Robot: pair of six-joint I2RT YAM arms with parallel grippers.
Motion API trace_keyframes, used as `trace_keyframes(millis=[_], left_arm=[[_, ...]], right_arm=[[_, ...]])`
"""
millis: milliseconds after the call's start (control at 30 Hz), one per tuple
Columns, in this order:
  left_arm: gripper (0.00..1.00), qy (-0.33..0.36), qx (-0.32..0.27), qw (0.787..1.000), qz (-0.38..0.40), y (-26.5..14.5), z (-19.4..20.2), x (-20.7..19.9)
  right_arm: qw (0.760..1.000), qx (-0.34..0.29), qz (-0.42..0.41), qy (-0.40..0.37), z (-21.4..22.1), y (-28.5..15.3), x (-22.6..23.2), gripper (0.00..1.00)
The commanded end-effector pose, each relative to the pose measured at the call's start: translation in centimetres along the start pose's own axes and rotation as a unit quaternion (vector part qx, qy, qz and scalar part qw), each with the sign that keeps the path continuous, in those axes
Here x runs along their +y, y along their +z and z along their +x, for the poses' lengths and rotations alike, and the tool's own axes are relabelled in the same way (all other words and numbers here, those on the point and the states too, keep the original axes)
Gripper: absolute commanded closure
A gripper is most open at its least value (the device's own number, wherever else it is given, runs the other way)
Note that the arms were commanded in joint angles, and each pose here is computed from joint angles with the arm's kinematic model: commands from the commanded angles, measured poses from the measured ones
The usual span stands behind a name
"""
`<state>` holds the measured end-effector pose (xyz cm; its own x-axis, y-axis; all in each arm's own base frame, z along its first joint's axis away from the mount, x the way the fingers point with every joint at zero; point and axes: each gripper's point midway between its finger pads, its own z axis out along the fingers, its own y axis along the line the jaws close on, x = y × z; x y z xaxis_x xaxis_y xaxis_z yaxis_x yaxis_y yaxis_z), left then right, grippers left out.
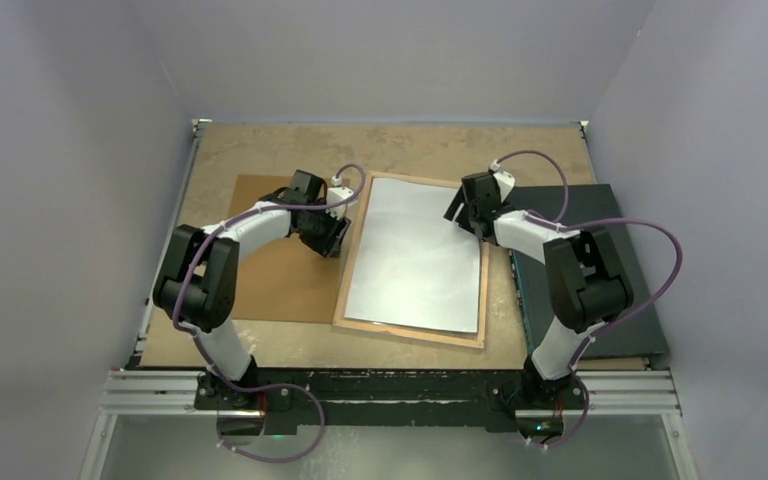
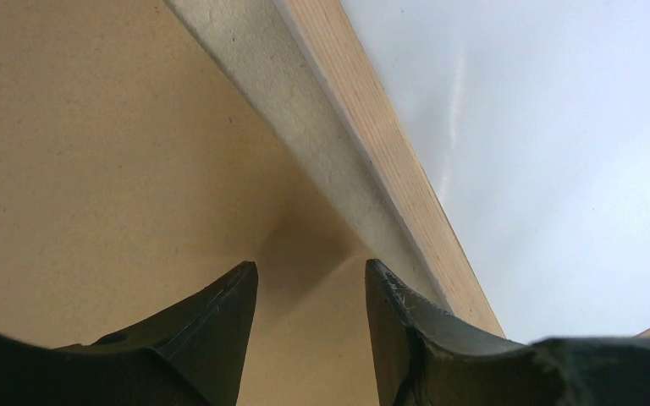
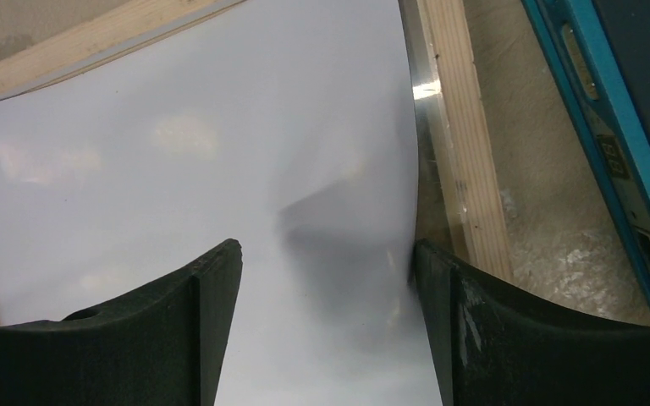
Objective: Put the photo into the frame
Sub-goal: Turn over the photo from the photo frame.
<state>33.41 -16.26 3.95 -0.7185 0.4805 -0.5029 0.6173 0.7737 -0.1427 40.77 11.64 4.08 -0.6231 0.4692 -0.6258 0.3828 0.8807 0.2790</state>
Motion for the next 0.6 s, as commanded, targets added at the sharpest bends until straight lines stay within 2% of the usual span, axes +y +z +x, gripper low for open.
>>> trace_keyframes(millis=[0,167,233,333,567], left_arm=[[0.52,0.016,-0.031,0.999,0.017,1.3,-2.4,-0.1],[0.52,0.016,-0.035,0.999,0.026,1.7,-2.9,-0.2],[0.52,0.018,-0.036,0.999,0.027,1.6,-3.0,-0.3],[0.52,0.019,-0.037,0.999,0.029,1.3,-3.2,-0.4],[0.53,0.026,-0.045,0.999,0.018,0.3,-3.8,-0.2]], right_arm=[[0.99,0.131,0.049,-0.006,7.9,0.7,-4.1,0.23],[0.988,0.139,0.067,-0.002,8.5,0.6,-4.9,0.23],[0.99,0.118,0.078,-0.005,7.4,0.8,-5.0,0.23],[0.99,0.122,0.071,-0.002,7.0,0.1,-4.5,0.23],[0.997,0.047,0.065,-0.01,1.0,-3.9,-3.3,0.2]])
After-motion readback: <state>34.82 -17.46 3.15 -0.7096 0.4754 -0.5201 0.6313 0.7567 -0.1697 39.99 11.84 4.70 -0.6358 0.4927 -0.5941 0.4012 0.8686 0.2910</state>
